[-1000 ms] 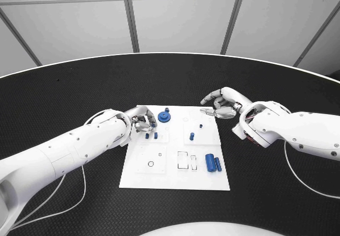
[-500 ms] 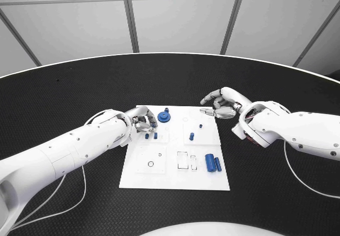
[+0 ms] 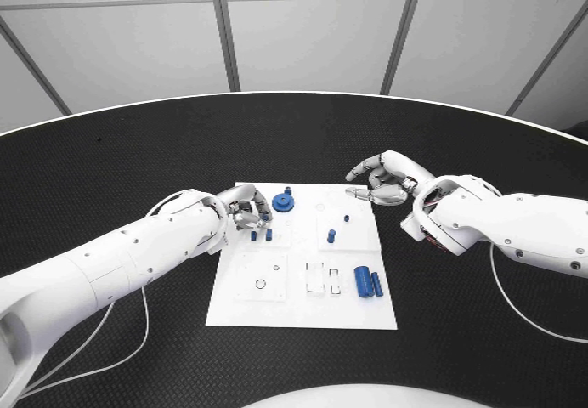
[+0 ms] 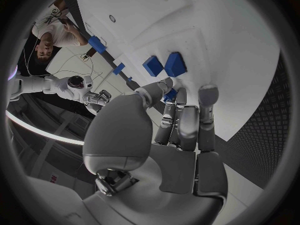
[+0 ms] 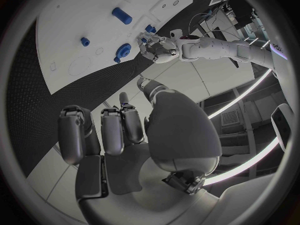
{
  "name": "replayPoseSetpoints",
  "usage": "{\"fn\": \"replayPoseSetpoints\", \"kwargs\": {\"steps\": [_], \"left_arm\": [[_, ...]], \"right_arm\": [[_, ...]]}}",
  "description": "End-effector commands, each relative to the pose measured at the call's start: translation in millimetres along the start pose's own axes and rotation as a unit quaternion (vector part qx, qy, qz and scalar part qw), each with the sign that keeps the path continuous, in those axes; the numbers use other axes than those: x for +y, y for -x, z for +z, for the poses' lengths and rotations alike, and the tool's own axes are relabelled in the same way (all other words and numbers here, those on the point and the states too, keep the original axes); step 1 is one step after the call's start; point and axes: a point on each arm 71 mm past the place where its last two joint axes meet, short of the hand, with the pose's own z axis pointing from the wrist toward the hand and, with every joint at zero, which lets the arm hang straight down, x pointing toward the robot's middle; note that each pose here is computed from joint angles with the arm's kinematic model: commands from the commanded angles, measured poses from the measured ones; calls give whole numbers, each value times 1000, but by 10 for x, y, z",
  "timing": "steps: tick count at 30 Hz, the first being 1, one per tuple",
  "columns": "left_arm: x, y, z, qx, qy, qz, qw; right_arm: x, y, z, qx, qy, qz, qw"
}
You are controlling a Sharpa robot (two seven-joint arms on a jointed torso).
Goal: Assemble the parts on the task board
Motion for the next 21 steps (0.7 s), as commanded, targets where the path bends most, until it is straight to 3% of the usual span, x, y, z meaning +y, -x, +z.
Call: {"fn": "replayPoseSetpoints", "kwargs": {"steps": [1, 21], "left_arm": [[7, -1, 0, 1, 2, 0, 1000], [-4, -10, 4, 6, 2, -1, 1000]], "right_arm": [[-1, 0, 0, 0, 0, 0, 1000], [1, -4, 6, 1, 0, 0, 1000]]}}
